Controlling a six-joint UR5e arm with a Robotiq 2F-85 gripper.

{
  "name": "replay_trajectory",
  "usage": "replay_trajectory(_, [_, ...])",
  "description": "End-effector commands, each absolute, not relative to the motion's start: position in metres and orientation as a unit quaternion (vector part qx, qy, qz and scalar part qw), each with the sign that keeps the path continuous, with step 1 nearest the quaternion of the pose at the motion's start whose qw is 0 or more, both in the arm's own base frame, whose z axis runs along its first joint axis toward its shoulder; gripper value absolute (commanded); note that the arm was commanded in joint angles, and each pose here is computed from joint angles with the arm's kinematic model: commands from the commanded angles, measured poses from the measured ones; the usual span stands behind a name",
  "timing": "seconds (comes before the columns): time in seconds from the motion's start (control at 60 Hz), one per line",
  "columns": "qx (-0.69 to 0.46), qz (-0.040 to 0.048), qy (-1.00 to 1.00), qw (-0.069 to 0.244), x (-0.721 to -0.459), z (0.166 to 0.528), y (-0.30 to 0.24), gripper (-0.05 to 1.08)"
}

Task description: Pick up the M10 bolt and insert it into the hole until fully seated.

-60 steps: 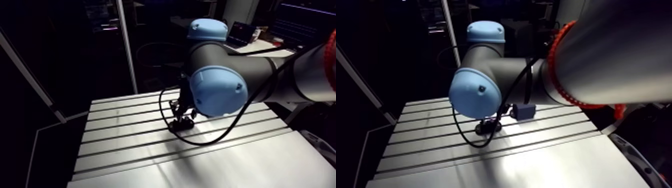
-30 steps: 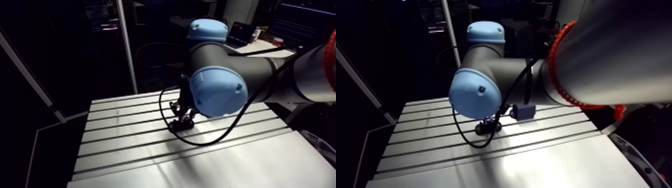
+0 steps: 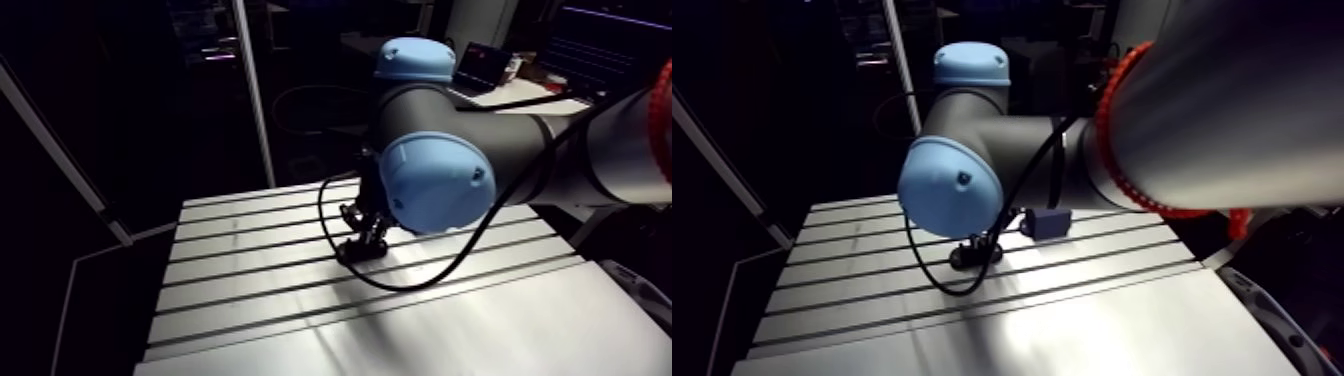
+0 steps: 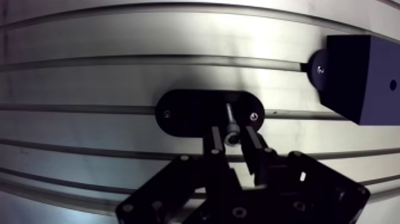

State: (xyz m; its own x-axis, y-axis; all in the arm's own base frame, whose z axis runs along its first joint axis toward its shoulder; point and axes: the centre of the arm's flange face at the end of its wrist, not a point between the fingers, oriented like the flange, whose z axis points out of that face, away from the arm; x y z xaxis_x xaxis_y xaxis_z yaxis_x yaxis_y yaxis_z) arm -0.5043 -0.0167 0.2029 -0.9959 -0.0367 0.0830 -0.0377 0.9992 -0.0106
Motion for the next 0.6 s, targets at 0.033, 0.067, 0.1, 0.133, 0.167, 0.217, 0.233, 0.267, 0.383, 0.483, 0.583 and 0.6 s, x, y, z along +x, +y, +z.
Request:
replay_trajectory(0.033, [0.019, 0.0059, -0.999, 0.042, -0.5046, 0.2037, -0.0167, 0.70])
replay_trajectory(0.067, [0.019, 0.0052, -0.999, 0.042, -0.5045, 0.2038, -0.0166, 0.70])
replay_trajectory(0.1, [0.019, 0.0058, -0.999, 0.042, -0.5046, 0.2038, -0.0167, 0.71])
replay_trajectory(0.133, [0.019, 0.0052, -0.999, 0.042, -0.5045, 0.2038, -0.0166, 0.71])
replay_trajectory(0.167, [0.019, 0.0057, -0.999, 0.042, -0.5045, 0.2038, -0.0167, 0.72])
replay_trajectory(0.217, [0.019, 0.0054, -0.999, 0.042, -0.5046, 0.2032, -0.0166, 0.72])
replay_trajectory(0.233, [0.019, 0.0051, -0.999, 0.042, -0.5045, 0.2037, -0.0166, 0.73])
replay_trajectory(0.267, [0.019, 0.0053, -0.999, 0.042, -0.5046, 0.2032, -0.0165, 0.74])
replay_trajectory(0.383, [0.019, 0.0053, -0.999, 0.041, -0.5046, 0.2031, -0.0165, 0.77])
replay_trajectory(0.483, [0.019, 0.0053, -0.999, 0.041, -0.5046, 0.2031, -0.0165, 0.80])
replay_trajectory(0.583, [0.020, 0.0058, -0.999, 0.042, -0.5051, 0.2036, -0.0166, 0.83])
replay_trajectory(0.6, [0.020, 0.0058, -0.999, 0.042, -0.5051, 0.2036, -0.0166, 0.83])
